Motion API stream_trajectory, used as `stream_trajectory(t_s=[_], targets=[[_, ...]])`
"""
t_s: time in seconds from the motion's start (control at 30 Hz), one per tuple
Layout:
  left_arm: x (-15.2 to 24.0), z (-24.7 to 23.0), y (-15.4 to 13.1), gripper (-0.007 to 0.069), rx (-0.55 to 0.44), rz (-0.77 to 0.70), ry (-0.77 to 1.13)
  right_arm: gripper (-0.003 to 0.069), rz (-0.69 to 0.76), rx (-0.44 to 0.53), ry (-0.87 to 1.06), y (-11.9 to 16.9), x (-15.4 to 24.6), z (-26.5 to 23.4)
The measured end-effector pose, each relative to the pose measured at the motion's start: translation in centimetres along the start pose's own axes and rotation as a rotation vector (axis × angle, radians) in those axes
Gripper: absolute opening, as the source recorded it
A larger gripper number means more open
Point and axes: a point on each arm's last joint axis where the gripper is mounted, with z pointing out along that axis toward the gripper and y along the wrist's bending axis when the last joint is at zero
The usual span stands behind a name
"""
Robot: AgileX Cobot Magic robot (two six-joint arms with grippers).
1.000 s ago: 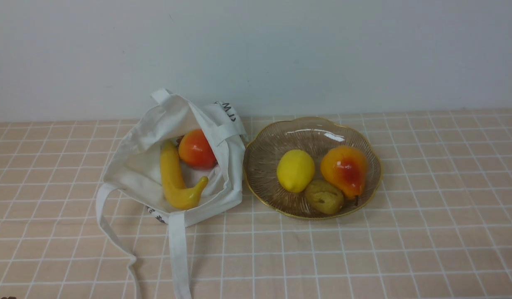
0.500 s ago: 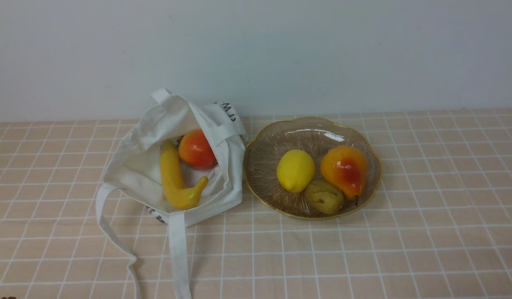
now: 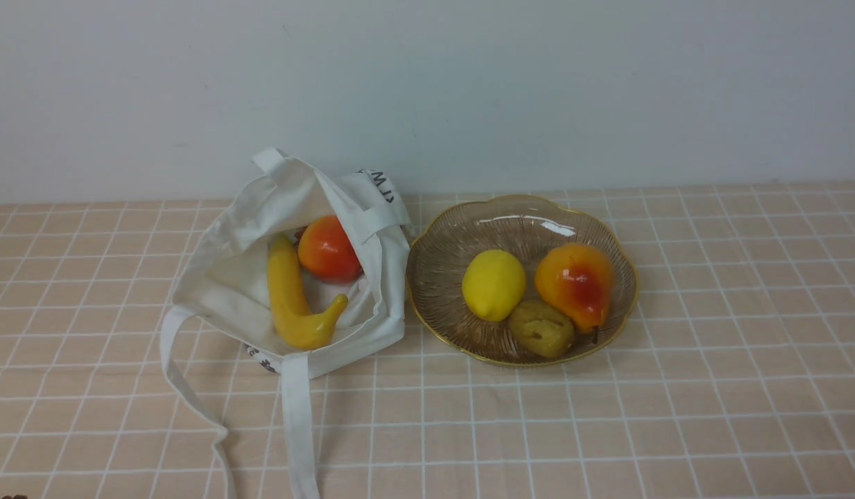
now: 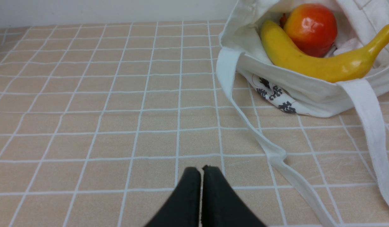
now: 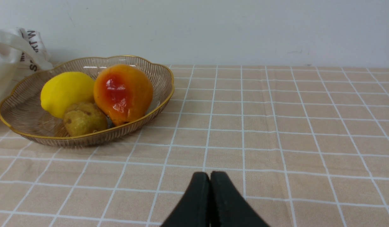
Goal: Take the fruit out of the bag on the brown coffee tablecloth and place them on the plate.
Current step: 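Reach into the white bag and grasp the banana with the left gripper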
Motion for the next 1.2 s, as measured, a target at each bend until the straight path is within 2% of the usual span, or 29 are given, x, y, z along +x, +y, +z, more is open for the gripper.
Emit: stream_trajectory(t_s=[0.37, 0.47, 0.53, 0.6, 0.63, 0.7, 0.8, 0.93, 0.97, 1.03, 1.1, 1.2], targets=[[0.0, 0.0, -0.1, -0.0008, 0.004, -0.014, -0.001, -0.0015, -0.001, 0.0, 0.0, 0.0, 0.0, 0.0], [0.0, 0.0, -0.4, -0.0008, 0.047, -0.169, 0.001, -0.0015, -0.001, 0.0, 0.0, 0.0, 0.0, 0.0], [-0.2, -0.1, -1.2, -0.0008, 0.138, -0.515, 0.014, -0.0015, -0.001, 0.0, 0.0, 0.0, 0.0, 0.0], [-0.3, -0.1, -1.8, -0.0008, 0.205, -0.762, 0.031, -0.0015, -0.001, 0.0, 0.0, 0.0, 0.0, 0.0], [-0.4, -0.2, -1.8, -0.0008, 0.212, -0.787, 0.033, -0.0015, -0.001, 0.0, 0.0, 0.0, 0.0, 0.0], [-0.8, -0.3, -2.4, -0.0008, 0.299, -1.049, 0.049, -0.0015, -0.001, 0.0, 0.0, 0.0, 0.0, 0.0], [-1.2, -0.4, -2.6, -0.0008, 0.34, -1.163, 0.043, -0.0015, -0.001, 0.0, 0.0, 0.0, 0.0, 0.0], [-1.5, -0.5, -2.7, -0.0008, 0.363, -1.165, 0.025, -0.0015, -0.001, 0.0, 0.0, 0.0, 0.0, 0.0], [-2.1, -0.9, -3.0, -0.0008, 0.397, -1.073, 0.025, -0.0015, -0.001, 0.0, 0.0, 0.0, 0.0, 0.0], [-2.8, -1.3, -3.2, -0.0008, 0.42, -1.018, 0.015, -0.0015, -0.001, 0.0, 0.0, 0.0, 0.0, 0.0], [-5.4, -2.7, -3.5, -0.0008, 0.472, -0.873, -0.046, -0.0015, -0.001, 0.0, 0.0, 0.0, 0.0, 0.0], [-9.5, -3.2, -3.7, -0.0008, 0.475, -0.714, -0.037, -0.0015, -0.001, 0.0, 0.0, 0.0, 0.0, 0.0]])
